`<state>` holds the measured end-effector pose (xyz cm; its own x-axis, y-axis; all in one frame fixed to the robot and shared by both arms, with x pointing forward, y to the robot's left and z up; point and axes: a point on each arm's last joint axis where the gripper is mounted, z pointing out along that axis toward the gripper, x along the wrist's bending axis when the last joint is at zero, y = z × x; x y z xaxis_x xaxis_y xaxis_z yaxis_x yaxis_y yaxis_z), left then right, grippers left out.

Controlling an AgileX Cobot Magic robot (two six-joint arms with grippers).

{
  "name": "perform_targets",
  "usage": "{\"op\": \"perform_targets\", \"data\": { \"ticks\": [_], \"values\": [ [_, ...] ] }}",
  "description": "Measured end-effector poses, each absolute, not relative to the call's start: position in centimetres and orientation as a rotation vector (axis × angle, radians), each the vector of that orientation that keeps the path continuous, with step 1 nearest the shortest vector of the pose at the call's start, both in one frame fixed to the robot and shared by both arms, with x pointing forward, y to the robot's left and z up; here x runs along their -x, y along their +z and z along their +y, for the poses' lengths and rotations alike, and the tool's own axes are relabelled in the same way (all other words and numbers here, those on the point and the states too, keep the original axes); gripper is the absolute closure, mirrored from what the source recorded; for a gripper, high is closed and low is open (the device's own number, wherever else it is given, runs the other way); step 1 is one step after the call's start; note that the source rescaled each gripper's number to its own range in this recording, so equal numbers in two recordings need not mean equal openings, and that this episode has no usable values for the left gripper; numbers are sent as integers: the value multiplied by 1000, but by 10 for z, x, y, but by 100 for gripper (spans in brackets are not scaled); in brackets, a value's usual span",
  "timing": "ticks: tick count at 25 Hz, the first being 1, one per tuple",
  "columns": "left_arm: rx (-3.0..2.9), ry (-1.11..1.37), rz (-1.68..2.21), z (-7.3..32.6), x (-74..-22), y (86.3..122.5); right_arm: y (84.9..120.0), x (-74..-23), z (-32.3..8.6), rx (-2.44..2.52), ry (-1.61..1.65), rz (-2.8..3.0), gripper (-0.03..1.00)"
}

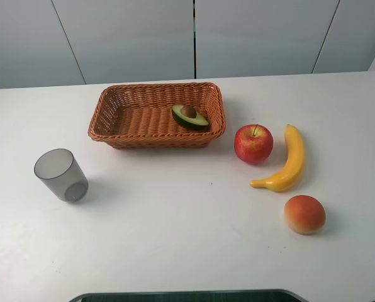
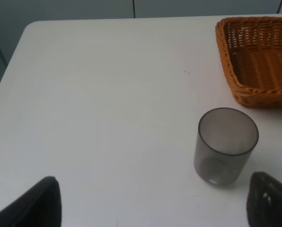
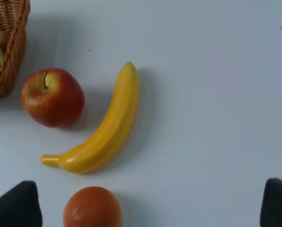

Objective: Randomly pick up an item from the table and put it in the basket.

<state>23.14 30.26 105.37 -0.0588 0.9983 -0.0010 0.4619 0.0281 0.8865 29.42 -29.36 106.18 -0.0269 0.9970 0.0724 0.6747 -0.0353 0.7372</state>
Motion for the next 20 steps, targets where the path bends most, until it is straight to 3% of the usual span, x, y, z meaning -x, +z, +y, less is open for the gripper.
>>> {"op": "perform_targets", "data": {
  "ticks": [20],
  "values": [
    [-1511,971,1610,303,-231,1054,1053,-231,-298,-1533,1030,1642,-3]
  ]
}}
